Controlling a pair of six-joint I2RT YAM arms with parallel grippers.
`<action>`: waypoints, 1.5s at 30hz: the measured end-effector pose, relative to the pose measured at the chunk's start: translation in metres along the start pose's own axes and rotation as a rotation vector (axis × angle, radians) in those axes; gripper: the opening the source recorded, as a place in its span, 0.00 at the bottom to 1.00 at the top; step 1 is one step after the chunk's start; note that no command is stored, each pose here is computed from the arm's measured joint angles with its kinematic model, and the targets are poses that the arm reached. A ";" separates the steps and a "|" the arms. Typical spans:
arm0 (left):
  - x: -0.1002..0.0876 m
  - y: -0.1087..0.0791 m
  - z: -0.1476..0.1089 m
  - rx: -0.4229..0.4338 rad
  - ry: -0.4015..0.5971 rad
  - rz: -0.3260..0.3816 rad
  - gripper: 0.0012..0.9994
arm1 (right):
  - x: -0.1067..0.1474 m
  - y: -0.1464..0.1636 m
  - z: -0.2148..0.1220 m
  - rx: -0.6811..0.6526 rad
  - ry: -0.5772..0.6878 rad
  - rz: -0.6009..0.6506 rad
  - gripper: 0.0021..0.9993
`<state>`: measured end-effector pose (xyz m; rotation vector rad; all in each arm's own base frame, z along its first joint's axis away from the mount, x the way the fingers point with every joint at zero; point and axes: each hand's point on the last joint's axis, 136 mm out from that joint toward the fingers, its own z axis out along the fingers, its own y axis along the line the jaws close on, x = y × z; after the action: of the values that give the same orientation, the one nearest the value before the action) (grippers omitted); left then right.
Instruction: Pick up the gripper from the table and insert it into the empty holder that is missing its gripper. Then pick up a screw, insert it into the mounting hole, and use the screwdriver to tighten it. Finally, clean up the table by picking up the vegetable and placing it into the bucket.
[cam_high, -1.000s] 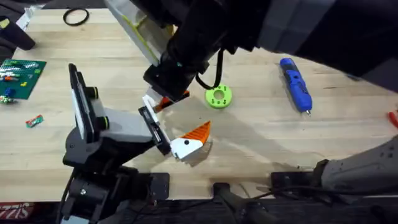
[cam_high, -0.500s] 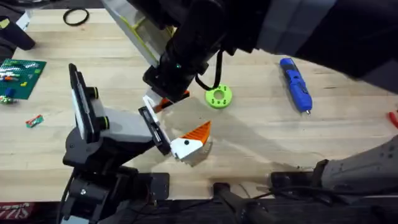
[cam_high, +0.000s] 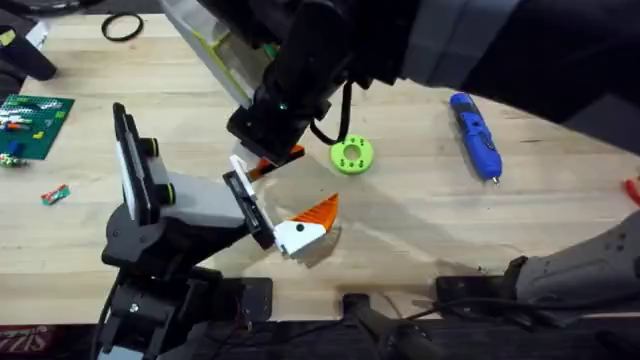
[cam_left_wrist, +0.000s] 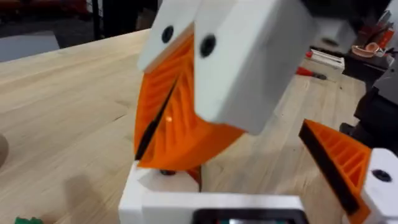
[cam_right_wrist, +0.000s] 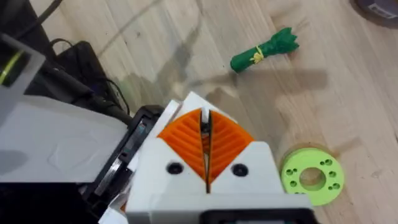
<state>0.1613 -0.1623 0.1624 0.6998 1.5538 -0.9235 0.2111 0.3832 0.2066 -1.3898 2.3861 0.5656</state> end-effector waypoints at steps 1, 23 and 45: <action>0.000 0.000 0.000 0.000 0.000 -0.001 0.98 | 0.000 0.000 0.000 -0.002 0.001 -0.001 0.00; 0.001 -0.003 0.000 0.019 0.004 -0.007 0.98 | 0.005 0.001 -0.001 -0.007 0.021 -0.001 0.00; 0.000 -0.004 0.000 0.022 0.002 0.023 0.98 | 0.007 0.007 -0.007 -0.024 0.024 -0.004 0.00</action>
<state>0.1579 -0.1642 0.1628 0.7334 1.5362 -0.9240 0.2007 0.3774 0.2106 -1.4186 2.4018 0.5811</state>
